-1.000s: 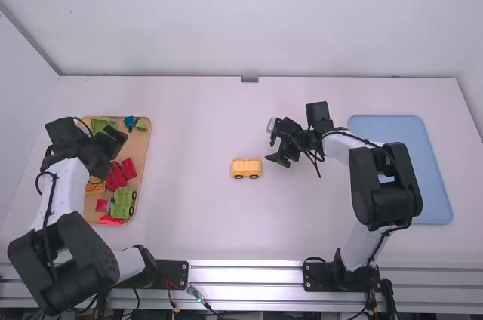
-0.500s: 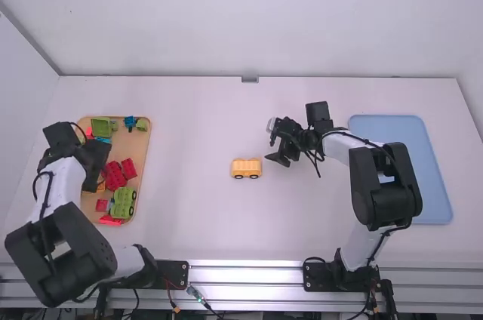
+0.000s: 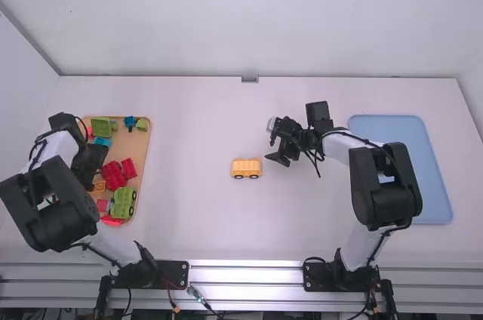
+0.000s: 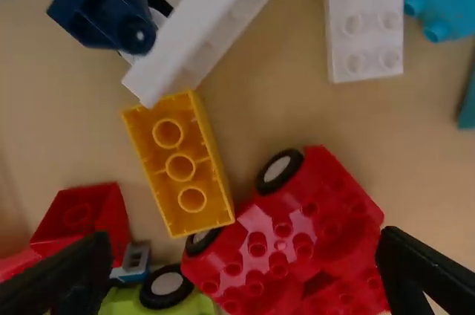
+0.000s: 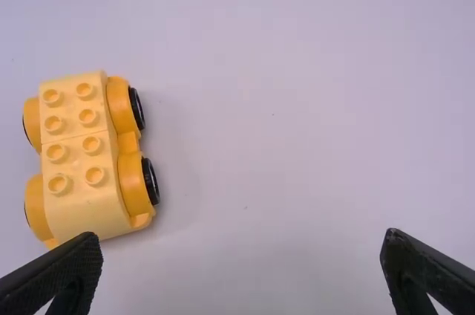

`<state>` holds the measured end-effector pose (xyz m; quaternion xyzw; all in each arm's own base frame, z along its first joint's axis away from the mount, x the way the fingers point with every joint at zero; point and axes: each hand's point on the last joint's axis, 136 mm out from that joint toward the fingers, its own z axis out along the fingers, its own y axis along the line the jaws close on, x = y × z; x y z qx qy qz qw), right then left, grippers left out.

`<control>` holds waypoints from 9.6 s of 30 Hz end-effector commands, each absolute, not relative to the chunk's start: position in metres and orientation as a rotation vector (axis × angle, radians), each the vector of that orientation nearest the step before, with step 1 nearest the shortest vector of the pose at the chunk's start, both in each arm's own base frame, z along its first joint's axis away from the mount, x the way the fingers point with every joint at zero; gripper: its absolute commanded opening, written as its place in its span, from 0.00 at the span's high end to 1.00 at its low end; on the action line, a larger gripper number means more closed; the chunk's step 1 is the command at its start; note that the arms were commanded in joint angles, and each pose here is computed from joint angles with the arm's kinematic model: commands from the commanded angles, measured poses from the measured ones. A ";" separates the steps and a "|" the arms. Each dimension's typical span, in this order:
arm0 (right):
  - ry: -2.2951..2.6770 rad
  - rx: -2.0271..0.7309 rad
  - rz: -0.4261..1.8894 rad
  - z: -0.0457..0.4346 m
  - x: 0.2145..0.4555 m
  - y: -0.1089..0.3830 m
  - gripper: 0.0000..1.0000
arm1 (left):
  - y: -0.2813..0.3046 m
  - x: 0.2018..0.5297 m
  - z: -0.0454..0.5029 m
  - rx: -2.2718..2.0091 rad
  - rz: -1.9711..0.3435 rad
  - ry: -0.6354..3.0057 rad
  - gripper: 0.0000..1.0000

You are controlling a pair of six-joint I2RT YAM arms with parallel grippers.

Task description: Assemble lego blocks to make yellow taxi

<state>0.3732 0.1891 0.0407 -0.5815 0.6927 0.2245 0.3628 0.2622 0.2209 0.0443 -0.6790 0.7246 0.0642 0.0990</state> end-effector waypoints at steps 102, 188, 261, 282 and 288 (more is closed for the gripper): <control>1.472 -1.451 0.925 0.092 0.346 0.224 0.01 | 0.061 0.337 0.138 -0.516 -0.677 2.017 0.74; 1.531 -0.813 1.304 0.217 0.406 0.236 1.00 | -0.197 0.392 0.220 0.779 -1.071 1.487 0.01; 1.931 -1.720 0.762 0.087 0.336 0.184 0.01 | -0.146 0.373 0.115 1.037 -0.776 1.635 0.01; 1.983 -1.538 0.665 0.087 0.374 0.154 0.01 | -0.180 0.332 0.088 1.389 -0.694 1.434 0.01; 1.837 -1.590 0.735 0.067 0.355 0.166 0.01 | -0.183 0.324 0.080 1.420 -0.681 1.413 0.01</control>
